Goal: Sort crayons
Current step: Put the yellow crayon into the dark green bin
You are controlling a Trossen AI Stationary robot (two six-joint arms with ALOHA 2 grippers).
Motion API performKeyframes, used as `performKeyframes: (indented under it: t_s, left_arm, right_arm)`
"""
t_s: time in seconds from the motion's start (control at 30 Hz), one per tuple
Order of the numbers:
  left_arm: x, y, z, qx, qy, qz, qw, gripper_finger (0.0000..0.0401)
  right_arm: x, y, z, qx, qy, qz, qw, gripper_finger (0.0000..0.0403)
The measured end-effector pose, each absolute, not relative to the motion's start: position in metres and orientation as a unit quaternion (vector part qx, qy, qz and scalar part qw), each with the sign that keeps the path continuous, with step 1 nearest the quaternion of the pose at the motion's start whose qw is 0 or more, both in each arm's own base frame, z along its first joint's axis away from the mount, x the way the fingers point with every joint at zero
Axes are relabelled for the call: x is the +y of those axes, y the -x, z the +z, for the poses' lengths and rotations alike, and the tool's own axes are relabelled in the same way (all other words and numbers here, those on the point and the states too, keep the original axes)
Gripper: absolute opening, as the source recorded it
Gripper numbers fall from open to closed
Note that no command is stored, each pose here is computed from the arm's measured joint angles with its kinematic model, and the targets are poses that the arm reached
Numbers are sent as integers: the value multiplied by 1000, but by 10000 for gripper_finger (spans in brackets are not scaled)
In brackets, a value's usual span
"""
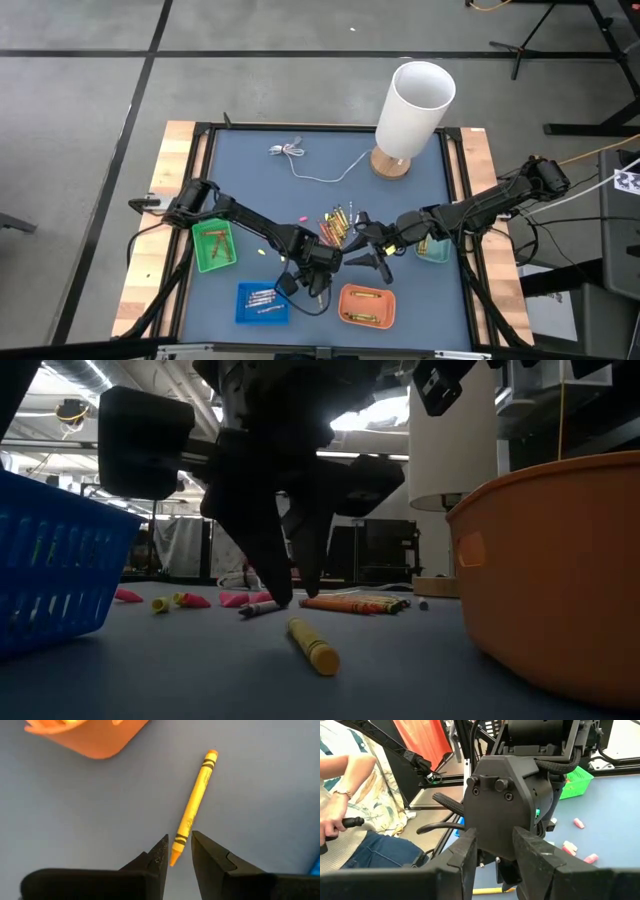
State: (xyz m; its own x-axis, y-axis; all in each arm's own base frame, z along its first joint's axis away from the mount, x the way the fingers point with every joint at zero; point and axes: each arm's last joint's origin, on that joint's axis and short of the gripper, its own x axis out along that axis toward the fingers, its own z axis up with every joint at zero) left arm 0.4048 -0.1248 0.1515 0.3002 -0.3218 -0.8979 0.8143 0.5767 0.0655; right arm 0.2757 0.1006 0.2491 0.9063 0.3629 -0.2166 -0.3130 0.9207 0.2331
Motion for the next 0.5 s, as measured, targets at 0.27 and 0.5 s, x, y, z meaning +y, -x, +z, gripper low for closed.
performKeyframes:
  t_s: [0.27,0.5]
  left_arm:
    - [-125,-403,147,446,-270,-389,759,69]
    - [-124,-400,141,449,-270,-390,758,69]
  right_arm:
    - [101,-276,248,132,-97,174,971,131]
    - [101,-276,249,130,-97,175,971,131]
